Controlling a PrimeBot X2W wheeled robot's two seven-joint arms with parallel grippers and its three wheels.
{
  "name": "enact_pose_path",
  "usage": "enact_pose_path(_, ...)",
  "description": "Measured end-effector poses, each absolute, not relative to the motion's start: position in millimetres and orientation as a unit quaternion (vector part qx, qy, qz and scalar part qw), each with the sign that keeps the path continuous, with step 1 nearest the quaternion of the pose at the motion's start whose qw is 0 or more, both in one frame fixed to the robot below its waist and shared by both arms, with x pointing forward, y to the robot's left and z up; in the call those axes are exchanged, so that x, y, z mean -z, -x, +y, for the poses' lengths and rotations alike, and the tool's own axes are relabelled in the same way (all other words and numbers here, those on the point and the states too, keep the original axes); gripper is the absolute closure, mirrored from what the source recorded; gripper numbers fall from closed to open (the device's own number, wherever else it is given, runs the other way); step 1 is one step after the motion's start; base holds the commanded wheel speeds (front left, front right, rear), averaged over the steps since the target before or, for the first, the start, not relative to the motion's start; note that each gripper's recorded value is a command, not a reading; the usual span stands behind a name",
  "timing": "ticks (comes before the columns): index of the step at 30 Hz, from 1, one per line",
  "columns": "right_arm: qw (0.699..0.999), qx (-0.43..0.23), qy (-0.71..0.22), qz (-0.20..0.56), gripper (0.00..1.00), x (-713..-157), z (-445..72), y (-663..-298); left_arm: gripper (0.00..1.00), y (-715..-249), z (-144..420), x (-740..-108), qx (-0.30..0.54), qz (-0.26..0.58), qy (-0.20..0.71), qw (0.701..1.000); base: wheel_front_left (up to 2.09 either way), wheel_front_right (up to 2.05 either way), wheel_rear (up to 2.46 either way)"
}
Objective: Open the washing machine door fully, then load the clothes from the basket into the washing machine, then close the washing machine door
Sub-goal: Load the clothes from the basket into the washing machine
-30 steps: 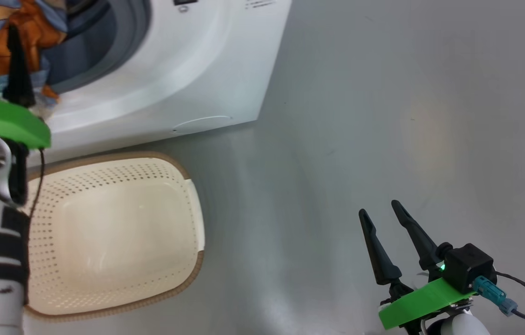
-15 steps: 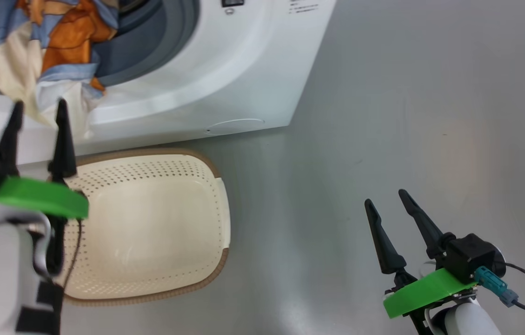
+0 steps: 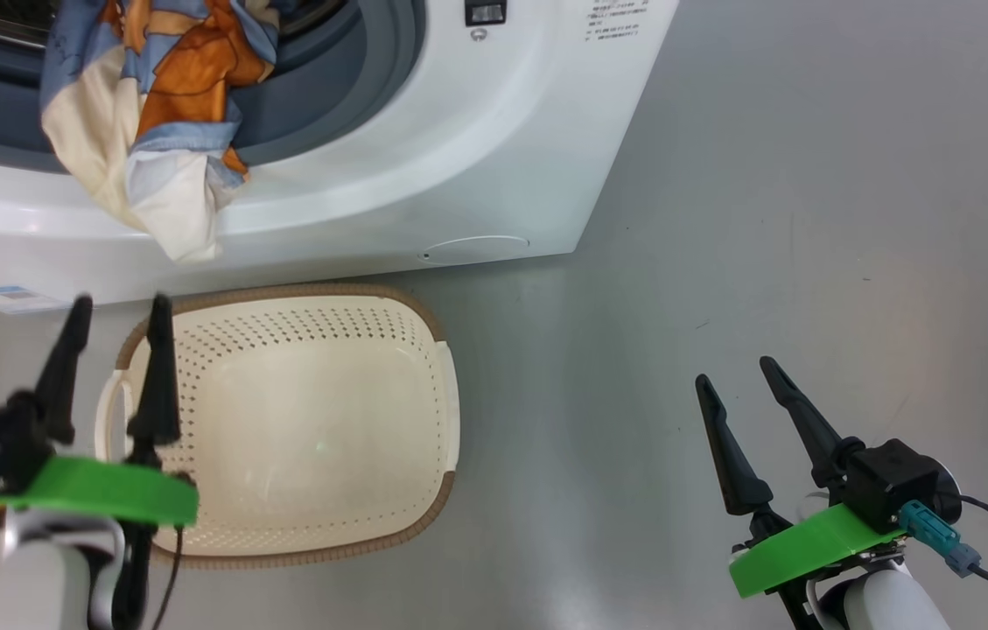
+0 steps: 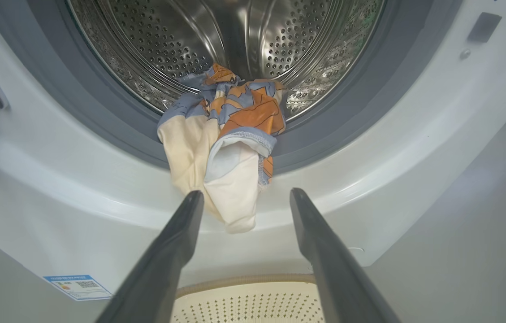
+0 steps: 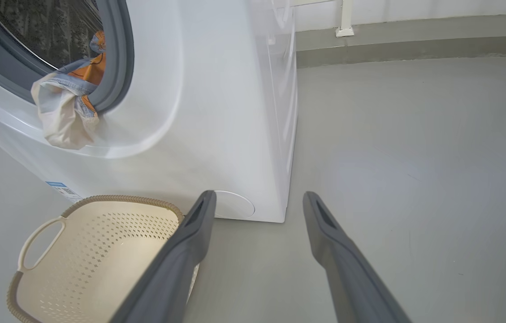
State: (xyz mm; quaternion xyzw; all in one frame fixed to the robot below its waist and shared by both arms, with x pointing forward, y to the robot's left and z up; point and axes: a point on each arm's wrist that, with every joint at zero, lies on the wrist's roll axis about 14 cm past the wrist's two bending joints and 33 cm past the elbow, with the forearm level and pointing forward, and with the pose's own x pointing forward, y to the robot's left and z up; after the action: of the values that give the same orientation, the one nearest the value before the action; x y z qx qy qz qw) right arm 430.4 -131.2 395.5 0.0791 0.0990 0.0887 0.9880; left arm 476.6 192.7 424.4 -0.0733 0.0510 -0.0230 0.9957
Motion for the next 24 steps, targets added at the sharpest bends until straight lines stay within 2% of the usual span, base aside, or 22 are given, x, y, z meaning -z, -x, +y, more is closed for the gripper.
enact_pose_path(7,0.988,-0.088,-0.078,0.097,0.00,-397.4,-131.9,-430.5,0.00,-455.1,198.6,-420.5,0.011,0.066,0.082,0.994,0.00,0.00,0.00)
enact_pose_path(24,0.991,-0.081,-0.066,0.086,0.00,-405.5,-138.9,-429.8,0.00,-443.1,199.1,-422.2,0.006,0.082,0.084,0.993,0.00,0.00,0.00)
